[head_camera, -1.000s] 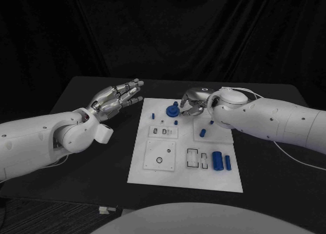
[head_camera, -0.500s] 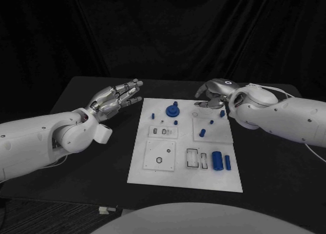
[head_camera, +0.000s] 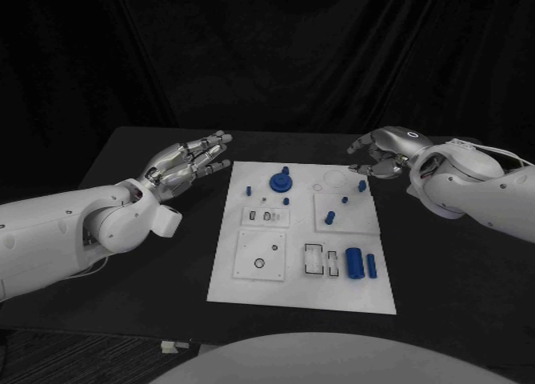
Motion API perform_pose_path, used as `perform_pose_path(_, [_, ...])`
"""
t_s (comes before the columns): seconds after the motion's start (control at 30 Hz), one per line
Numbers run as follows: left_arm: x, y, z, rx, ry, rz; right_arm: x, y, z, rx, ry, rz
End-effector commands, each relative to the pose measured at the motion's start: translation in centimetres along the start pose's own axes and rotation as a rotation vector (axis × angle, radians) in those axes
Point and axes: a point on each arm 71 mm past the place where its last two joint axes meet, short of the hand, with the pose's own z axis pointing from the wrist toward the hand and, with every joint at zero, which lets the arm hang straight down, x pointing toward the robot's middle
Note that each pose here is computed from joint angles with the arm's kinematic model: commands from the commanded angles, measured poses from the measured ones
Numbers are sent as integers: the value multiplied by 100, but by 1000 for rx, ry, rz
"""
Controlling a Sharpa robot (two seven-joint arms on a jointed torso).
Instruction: Assemble the parts on the task board
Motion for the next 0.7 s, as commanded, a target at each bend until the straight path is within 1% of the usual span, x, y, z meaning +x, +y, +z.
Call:
perform_pose_path(0.03, [25,2,8,11,14,-10,-7,-69,-44,37,-28,-1])
perform_pose_path(0.33, [22,15,5,9,13,-11,53,-198,-135,64,-25,-1])
perform_pose_path(0.7, [25,41,-3,6,14,-15,188,-258,-154,79,9,-2])
